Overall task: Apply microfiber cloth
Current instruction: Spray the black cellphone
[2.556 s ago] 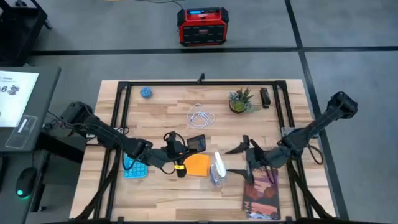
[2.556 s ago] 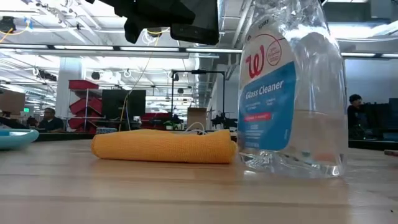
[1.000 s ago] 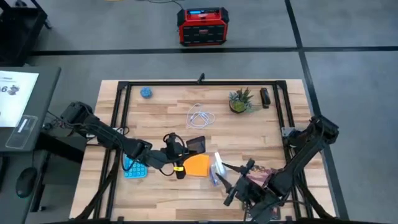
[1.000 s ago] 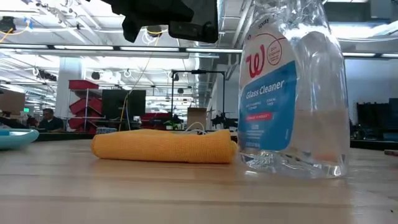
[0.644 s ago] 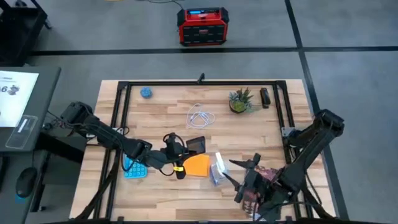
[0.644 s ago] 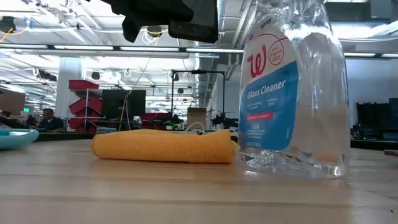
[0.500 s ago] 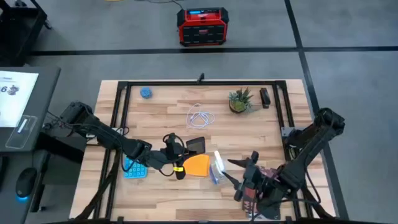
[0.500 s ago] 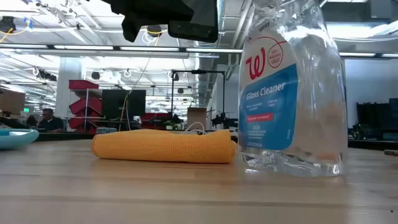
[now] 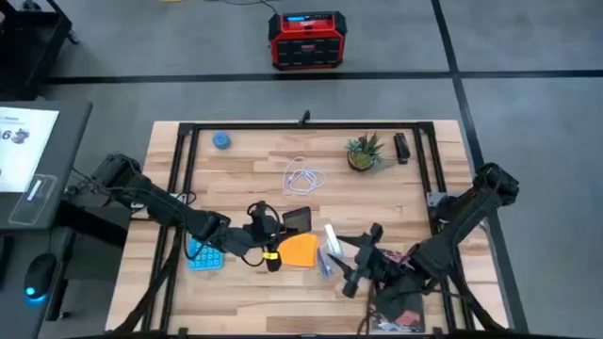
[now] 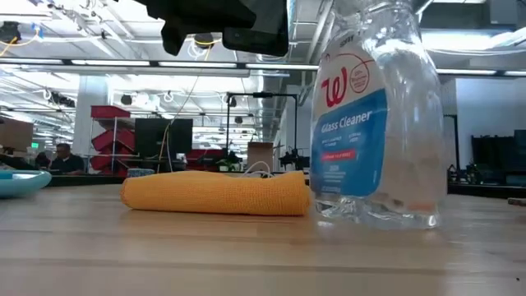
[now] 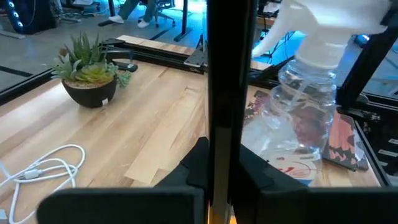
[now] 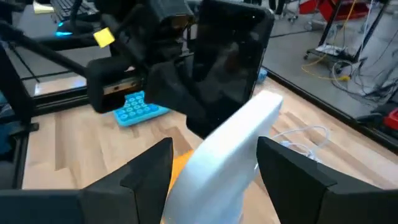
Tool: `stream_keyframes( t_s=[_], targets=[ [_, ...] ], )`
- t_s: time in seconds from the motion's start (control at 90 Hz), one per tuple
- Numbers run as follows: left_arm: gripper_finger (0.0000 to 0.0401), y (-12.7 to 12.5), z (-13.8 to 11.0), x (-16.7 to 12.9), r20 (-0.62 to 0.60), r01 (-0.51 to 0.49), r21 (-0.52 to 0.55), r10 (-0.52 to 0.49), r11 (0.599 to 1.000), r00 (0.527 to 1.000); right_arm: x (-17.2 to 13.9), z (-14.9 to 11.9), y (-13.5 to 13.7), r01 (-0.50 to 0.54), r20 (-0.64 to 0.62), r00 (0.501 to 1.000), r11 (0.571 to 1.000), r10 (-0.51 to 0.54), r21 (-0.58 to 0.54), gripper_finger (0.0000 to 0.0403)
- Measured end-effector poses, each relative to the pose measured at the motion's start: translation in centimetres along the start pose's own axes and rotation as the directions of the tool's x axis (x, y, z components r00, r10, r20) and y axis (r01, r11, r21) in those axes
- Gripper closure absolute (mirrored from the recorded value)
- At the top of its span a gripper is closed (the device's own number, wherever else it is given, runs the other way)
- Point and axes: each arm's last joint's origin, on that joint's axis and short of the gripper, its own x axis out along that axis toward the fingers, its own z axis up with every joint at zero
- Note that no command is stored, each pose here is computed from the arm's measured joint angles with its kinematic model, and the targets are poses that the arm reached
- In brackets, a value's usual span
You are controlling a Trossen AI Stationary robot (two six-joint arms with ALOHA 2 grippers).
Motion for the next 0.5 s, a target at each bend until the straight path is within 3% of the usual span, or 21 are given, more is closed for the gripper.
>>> stream_keyframes(
  t_s=[0.144,0.389,0.5],
  targets=[
    [0.0386,0.0,0.0,0.0,-0.002,-0.001,0.002,0.001,1.000,1.000,0.2,0.0,-0.2,0.010,-0.003,1.000,1.000,-0.010,-0.006,0.0228],
    [0.0386,-0.1,-0.1,-0.1,-0.004,0.002,0.004,-0.002,1.000,1.000,-0.3,-0.1,0.0,-0.004,-0.004,1.000,1.000,0.004,-0.022,0.0360],
    [0.0386,-0.1,-0.1,-0.1,-0.004,0.003,0.004,-0.003,1.000,1.000,-1.0,-0.3,0.3,-0.025,-0.002,1.000,0.999,0.025,-0.044,0.0366]
  ],
)
